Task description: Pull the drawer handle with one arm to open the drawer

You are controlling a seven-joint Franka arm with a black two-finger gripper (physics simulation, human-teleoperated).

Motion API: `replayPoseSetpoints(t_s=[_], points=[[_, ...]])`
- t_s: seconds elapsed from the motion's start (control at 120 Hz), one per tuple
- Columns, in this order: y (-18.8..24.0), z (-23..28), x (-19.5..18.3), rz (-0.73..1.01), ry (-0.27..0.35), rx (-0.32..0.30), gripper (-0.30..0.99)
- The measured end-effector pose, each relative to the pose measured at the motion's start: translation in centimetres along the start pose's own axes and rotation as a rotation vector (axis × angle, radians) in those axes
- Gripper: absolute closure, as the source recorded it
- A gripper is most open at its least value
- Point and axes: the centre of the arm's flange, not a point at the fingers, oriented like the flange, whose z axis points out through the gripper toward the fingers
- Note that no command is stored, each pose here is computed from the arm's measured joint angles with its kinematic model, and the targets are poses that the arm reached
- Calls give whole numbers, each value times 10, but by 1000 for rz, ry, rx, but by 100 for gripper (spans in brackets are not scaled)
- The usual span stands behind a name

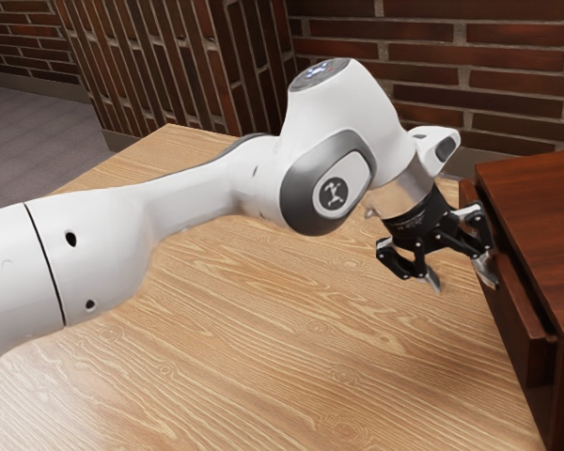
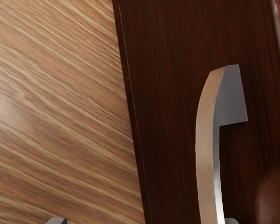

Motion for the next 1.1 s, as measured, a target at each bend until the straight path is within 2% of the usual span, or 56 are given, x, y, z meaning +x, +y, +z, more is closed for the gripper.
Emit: replayPoseSetpoints(t_s=[0.708,1.1], points=[[-37,-24,-4,-129,-34,131,31],[-46,-51,-11,-170,-25,156,31]])
